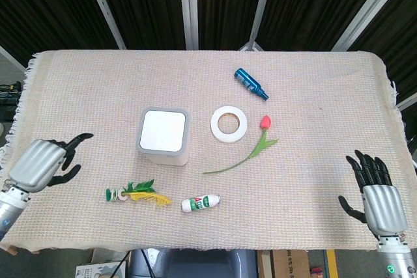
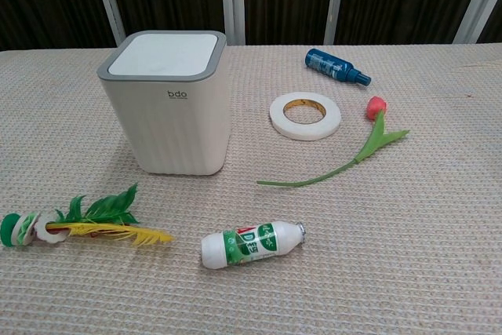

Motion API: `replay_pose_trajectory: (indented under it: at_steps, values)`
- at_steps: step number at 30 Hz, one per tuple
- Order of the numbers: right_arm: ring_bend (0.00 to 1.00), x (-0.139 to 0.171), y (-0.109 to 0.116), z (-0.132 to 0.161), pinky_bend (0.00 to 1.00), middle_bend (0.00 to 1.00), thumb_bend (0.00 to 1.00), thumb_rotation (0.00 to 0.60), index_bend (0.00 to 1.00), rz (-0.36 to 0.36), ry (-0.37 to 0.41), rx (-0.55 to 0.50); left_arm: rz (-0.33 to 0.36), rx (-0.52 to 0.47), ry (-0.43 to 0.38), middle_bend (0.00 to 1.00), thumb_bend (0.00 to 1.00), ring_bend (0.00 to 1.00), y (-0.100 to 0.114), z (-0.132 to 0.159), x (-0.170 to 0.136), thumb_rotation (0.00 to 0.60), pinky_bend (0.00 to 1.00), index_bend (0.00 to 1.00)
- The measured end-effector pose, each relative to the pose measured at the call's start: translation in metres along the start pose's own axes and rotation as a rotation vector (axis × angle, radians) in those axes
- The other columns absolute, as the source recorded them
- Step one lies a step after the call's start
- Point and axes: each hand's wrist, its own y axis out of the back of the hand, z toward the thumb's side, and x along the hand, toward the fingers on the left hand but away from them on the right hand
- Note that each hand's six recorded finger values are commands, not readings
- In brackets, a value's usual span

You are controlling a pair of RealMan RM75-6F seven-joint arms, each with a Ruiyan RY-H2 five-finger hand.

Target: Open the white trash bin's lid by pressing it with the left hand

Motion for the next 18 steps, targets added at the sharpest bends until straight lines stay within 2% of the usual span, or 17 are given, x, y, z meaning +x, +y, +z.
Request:
replay_pose_trajectory:
  at_steps: [2, 7, 18]
  values:
    - [0.0, 0.0, 0.0, -0.001, 0.02, 0.02, 0.27, 0.6, 0.12, 0.0, -0.002, 0.001, 0.005, 0.031, -0.026, 0.85, 0.67, 0.72, 0.003, 0.009, 0.008, 0.6, 0.71, 0.19]
    - [0.0, -0.001, -0.001, -0.001, 0.03, 0.02, 0.27, 0.6, 0.12, 0.006, -0.005, 0.004, 0.0, 0.099, -0.073, 0.86, 0.68, 0.73, 0.004, 0.032, 0.022, 0.6, 0.71, 0.19]
    - [0.0, -0.002, 0.001, -0.005, 0.03, 0.02, 0.27, 0.6, 0.12, 0.0, -0.017, 0.005, -0.107, 0.158, -0.106, 0.86, 0.68, 0.73, -0.008, 0.074, 0.051, 0.6, 0.71, 0.2]
